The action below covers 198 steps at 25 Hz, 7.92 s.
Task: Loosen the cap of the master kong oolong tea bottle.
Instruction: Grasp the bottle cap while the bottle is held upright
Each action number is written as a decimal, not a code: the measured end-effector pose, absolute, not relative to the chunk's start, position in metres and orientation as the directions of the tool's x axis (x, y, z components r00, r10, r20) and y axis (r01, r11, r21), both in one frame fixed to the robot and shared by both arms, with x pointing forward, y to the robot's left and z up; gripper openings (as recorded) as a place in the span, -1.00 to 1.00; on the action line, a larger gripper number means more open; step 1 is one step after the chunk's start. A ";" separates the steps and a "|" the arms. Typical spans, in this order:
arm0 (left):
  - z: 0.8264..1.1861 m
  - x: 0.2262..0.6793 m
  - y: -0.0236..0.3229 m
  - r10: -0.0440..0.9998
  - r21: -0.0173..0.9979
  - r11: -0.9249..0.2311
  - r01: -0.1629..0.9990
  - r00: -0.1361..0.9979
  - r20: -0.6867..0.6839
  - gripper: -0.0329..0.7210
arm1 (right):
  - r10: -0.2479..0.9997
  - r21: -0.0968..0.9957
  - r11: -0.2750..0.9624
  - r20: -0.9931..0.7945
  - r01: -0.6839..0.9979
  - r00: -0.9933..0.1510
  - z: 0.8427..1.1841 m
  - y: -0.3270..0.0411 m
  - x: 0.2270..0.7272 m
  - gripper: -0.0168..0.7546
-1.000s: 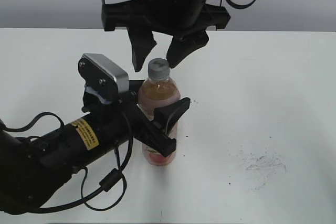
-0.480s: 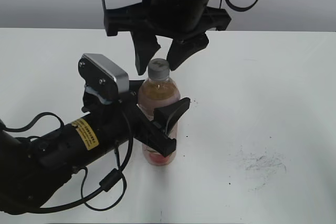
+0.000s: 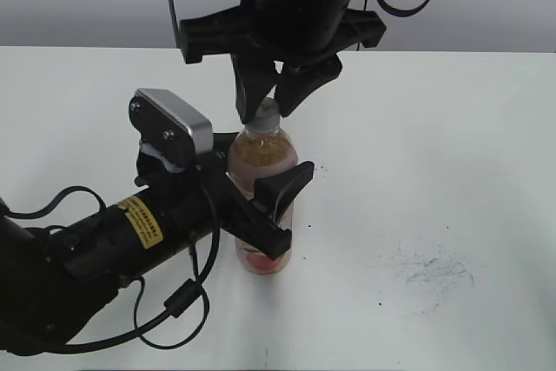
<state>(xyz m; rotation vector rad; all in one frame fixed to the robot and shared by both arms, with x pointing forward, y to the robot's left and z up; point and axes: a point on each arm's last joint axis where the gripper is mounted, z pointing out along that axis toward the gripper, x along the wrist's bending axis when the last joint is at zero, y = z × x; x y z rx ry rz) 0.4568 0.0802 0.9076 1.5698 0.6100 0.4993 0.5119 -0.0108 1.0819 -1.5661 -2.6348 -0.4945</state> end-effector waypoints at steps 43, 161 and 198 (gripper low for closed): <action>0.908 0.457 0.080 0.632 0.996 -0.053 0.073 0.775 -0.024 0.27 | 0.296 0.306 0.913 -0.043 0.269 -0.954 1.083 -0.012 0.511 -0.29; 0.908 0.453 0.076 0.582 0.996 -0.085 0.033 0.813 0.023 0.27 | 0.668 0.277 0.696 0.089 0.662 -0.739 1.076 -0.017 0.505 0.13; 0.908 0.452 0.075 0.579 0.996 -0.091 0.025 0.815 0.033 0.27 | -0.848 0.033 0.456 -0.287 -0.889 -0.446 1.077 -0.016 0.503 -0.24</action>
